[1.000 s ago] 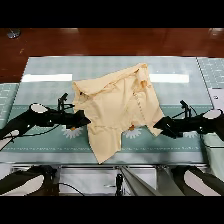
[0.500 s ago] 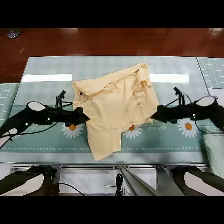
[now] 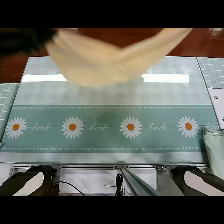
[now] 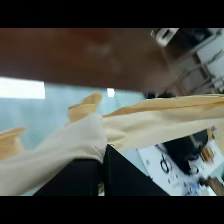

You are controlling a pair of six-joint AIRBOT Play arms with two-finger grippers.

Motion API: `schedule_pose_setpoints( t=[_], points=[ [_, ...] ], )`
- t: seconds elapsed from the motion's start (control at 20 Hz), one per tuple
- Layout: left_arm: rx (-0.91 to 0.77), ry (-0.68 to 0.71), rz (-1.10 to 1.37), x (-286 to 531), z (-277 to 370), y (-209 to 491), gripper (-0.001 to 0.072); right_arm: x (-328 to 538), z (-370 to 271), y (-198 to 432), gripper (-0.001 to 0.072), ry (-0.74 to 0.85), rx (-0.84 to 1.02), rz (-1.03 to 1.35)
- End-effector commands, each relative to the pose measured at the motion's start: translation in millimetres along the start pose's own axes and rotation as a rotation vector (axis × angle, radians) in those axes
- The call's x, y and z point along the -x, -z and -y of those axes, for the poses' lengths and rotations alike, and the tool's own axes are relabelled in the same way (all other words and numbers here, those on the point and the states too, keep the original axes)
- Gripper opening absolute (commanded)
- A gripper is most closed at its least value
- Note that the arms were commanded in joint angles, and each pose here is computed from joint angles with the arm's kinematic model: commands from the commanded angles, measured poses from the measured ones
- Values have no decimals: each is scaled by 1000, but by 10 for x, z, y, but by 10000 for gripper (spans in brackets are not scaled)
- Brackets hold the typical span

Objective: Fold the shirts.

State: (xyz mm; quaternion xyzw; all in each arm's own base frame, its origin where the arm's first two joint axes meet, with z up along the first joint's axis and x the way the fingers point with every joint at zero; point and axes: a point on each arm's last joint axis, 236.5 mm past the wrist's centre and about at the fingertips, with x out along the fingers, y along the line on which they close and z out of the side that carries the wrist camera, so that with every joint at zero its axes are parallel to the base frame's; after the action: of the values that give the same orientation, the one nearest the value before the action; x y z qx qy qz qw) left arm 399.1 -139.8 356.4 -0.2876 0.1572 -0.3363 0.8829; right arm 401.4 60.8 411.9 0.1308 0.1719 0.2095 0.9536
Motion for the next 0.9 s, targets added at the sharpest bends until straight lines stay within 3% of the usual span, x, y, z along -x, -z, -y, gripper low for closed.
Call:
schedule_pose_setpoints(
  t=[0.0,0.2,0.45,0.7,0.85],
  points=[
    [-344,44,327,1010,1368,-988,22,1315,-613,-766,28,144,215,319],
    [-632,-211,510,1929,1930,-1033,22,2269,-823,-518,28,371,300,421],
    [-808,-492,625,2682,2294,-707,22,2677,-966,13,28,445,280,371],
    [-797,-541,501,2637,2146,-405,22,2538,-812,216,28,451,225,295],
    [-657,-550,400,2404,1611,-344,22,2017,-479,571,28,401,131,130]
  ],
)
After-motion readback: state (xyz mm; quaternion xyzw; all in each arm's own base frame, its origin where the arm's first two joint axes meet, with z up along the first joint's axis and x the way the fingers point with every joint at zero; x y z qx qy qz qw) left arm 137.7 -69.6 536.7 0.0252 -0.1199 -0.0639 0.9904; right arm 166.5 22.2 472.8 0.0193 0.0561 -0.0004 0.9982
